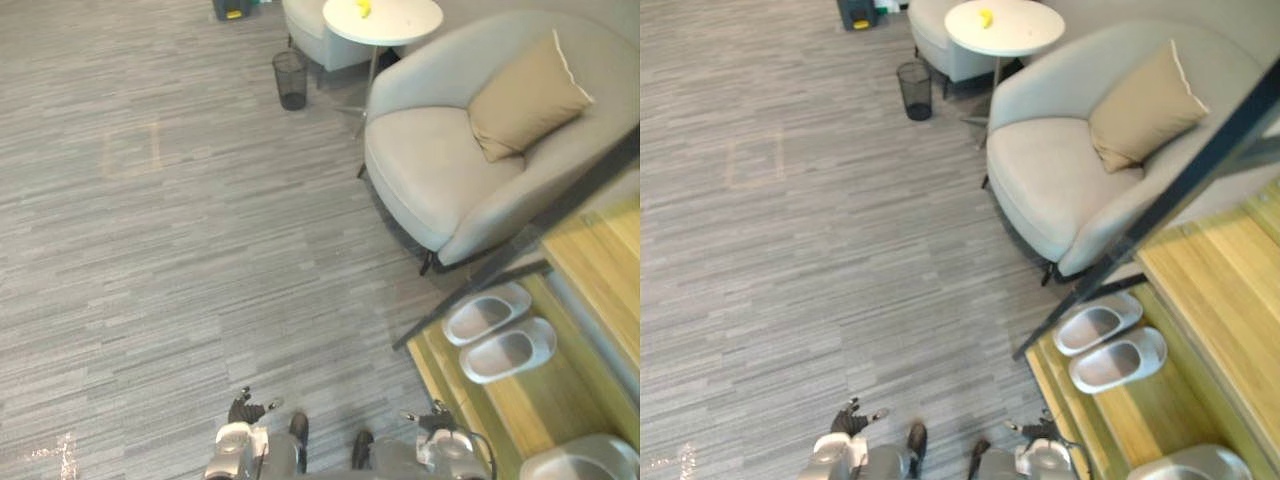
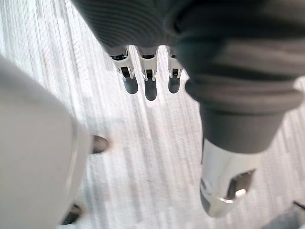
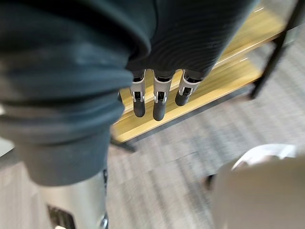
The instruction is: Organize the slippers on the shoe rack
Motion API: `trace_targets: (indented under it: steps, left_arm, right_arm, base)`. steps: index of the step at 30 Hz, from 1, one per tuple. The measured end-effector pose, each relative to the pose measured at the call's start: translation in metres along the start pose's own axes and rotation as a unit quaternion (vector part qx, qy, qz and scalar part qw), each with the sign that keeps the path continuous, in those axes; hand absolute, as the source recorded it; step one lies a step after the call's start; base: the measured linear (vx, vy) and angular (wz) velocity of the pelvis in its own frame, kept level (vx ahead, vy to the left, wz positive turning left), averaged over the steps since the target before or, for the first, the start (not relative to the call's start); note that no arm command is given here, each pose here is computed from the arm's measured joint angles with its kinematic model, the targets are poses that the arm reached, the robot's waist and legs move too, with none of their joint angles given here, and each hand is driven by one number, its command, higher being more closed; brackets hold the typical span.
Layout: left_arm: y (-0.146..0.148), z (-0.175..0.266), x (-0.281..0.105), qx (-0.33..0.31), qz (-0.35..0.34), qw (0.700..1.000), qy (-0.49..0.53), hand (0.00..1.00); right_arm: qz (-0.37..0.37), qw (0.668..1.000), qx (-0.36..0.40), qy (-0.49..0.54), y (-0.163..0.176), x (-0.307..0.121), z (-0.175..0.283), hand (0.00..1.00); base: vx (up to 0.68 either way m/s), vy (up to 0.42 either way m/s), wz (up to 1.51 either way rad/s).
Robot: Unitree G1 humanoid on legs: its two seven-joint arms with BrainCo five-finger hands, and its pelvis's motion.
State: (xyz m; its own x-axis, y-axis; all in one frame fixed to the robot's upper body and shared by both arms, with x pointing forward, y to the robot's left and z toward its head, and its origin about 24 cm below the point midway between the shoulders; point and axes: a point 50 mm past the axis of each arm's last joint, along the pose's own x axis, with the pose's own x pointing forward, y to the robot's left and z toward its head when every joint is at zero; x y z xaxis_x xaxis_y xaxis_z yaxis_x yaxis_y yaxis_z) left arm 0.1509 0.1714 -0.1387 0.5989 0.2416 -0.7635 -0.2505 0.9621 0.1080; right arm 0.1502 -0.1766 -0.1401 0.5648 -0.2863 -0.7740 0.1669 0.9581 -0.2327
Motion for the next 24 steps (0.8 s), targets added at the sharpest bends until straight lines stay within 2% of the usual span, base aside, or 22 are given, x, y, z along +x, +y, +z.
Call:
trace_targets:
  steps: [7,16,24]
  left_arm:
    - [-0.005,0.002,0.0,-0.014,0.003,1.0,-0.001,0.0]
    - [0.012,-0.009,0.0,-0.001,0.024,1.0,0.019,0.0]
    - [0.005,-0.008,0.002,-0.004,0.02,0.999,0.026,0.0]
  right_arm:
    - [0.002,1.0,0.016,-0.007,0.003,0.0,0.005,0.0]
    - [0.014,1.0,0.009,-0.006,0.007,-0.003,-0.001,0.0]
    - [-0.005,1.0,0.011,0.002,-0.007,0.003,0.0,0.0]
  base:
    - [0.09,0.019,0.94]
    - [0.23,0.099,0.83]
    - [0.44,-0.122,1.06]
